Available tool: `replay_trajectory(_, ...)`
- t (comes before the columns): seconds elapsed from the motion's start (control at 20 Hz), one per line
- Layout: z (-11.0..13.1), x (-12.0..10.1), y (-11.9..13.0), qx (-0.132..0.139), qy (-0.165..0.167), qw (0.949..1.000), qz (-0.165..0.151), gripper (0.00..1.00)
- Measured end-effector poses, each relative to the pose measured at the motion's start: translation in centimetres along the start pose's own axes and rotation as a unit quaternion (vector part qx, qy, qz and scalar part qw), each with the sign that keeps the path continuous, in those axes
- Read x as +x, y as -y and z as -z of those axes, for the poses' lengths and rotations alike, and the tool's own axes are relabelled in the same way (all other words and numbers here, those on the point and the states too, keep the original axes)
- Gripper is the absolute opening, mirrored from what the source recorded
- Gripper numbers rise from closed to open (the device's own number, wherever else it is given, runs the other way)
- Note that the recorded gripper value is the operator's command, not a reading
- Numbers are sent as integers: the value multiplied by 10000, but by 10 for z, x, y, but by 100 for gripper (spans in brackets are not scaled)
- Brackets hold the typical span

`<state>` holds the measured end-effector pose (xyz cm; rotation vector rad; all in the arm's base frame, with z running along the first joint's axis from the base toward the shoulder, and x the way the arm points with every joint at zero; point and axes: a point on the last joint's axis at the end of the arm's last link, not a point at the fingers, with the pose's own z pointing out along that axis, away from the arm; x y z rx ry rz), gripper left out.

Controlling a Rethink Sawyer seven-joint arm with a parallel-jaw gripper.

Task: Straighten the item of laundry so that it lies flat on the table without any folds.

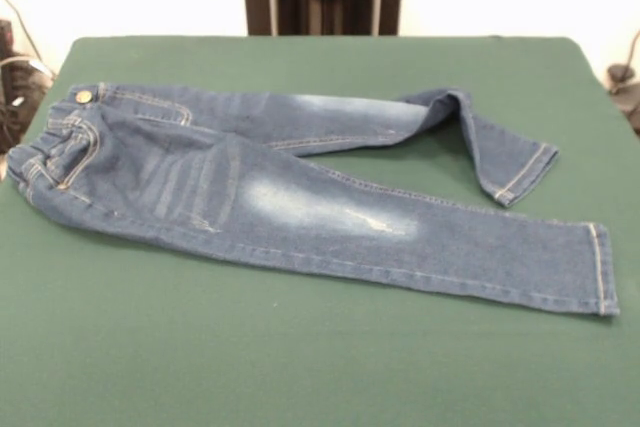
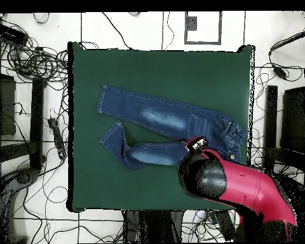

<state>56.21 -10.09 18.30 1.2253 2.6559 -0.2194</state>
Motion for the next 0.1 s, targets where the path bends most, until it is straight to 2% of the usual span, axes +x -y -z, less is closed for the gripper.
replay_trajectory(0.1,2,-7,9,36,25,10000,-47,100)
